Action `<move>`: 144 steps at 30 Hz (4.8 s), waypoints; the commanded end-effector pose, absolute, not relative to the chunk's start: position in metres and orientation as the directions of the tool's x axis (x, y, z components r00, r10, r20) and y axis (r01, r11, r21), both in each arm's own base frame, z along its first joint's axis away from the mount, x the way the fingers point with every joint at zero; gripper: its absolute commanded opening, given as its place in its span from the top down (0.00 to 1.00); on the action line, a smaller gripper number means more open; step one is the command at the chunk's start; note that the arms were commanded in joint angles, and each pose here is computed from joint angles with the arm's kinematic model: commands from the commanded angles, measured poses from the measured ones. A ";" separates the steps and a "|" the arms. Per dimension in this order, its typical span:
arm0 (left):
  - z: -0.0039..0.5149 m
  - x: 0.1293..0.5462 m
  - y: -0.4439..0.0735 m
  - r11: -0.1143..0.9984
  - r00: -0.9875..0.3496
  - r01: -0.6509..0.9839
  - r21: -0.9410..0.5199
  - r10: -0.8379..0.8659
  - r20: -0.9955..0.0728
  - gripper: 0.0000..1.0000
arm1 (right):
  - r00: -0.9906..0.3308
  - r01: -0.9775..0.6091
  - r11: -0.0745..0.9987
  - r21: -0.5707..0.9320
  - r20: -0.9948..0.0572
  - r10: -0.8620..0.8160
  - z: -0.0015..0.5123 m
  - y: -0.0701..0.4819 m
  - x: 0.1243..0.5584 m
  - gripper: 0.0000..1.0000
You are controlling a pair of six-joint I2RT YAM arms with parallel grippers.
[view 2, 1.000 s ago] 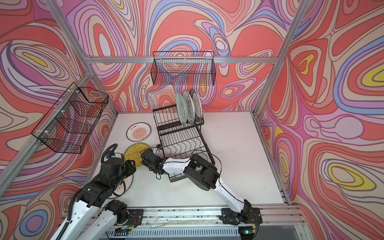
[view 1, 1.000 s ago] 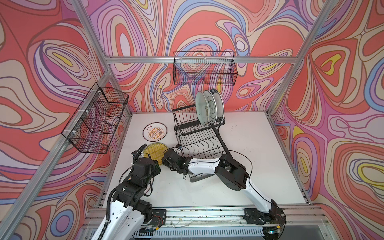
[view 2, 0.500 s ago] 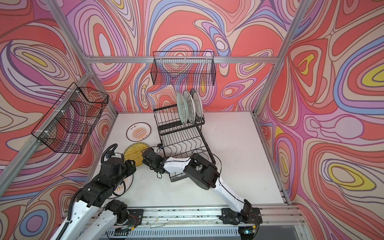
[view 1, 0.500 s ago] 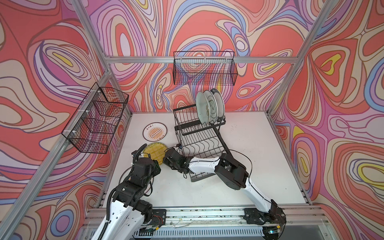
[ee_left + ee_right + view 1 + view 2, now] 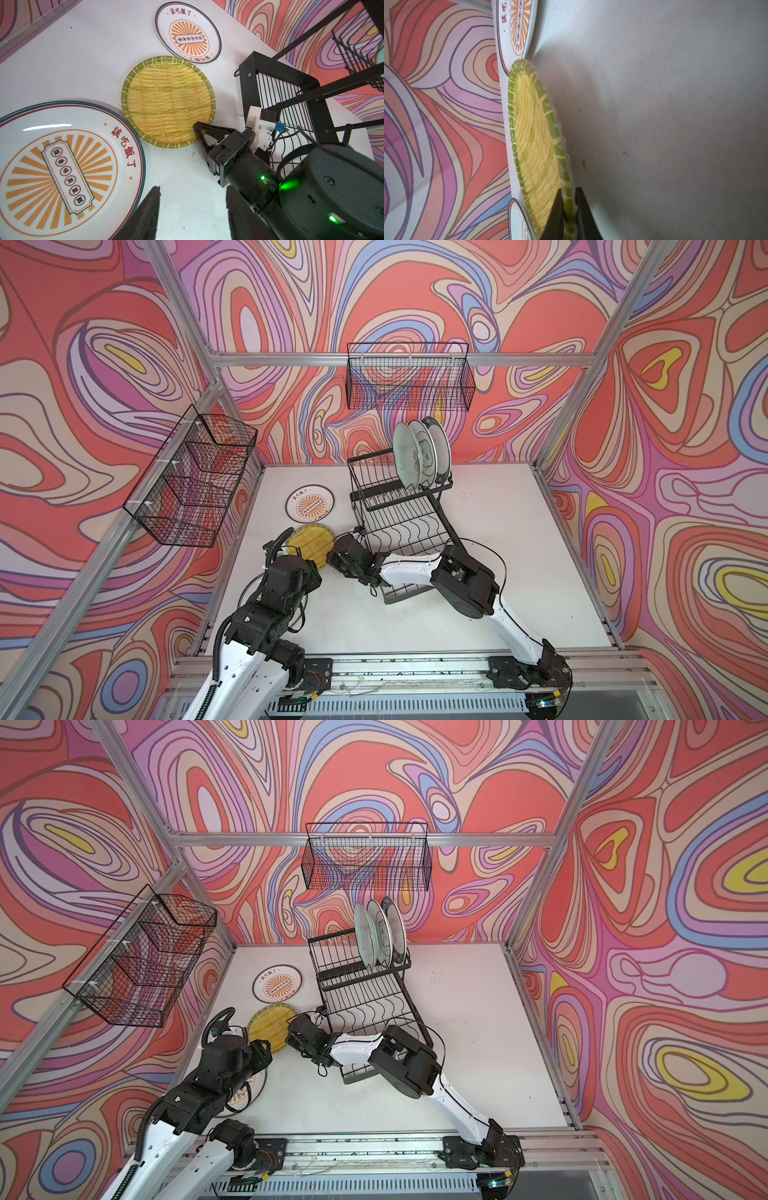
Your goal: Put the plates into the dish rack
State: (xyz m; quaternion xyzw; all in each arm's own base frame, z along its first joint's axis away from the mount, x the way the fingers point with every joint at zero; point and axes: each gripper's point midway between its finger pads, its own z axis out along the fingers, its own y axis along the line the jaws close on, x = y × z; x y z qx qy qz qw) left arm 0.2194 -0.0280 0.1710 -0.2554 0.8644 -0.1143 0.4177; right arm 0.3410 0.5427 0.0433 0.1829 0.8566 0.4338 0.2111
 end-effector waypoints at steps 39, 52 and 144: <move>0.181 0.218 -0.027 0.835 -0.501 -0.343 -0.430 -0.550 -0.668 0.46 | -0.782 0.008 0.493 0.870 -0.301 0.545 0.137 0.513 0.348 1.00; 0.192 0.219 -0.035 0.841 -0.521 -0.304 -0.447 -0.539 -0.662 0.45 | -0.791 -0.069 0.536 0.841 -0.374 0.484 0.152 0.501 0.313 1.00; 0.284 0.200 -0.160 0.565 -0.624 0.446 -0.694 -0.359 -0.694 0.59 | -0.689 -0.617 0.378 0.690 -0.706 0.165 0.331 0.324 0.230 1.00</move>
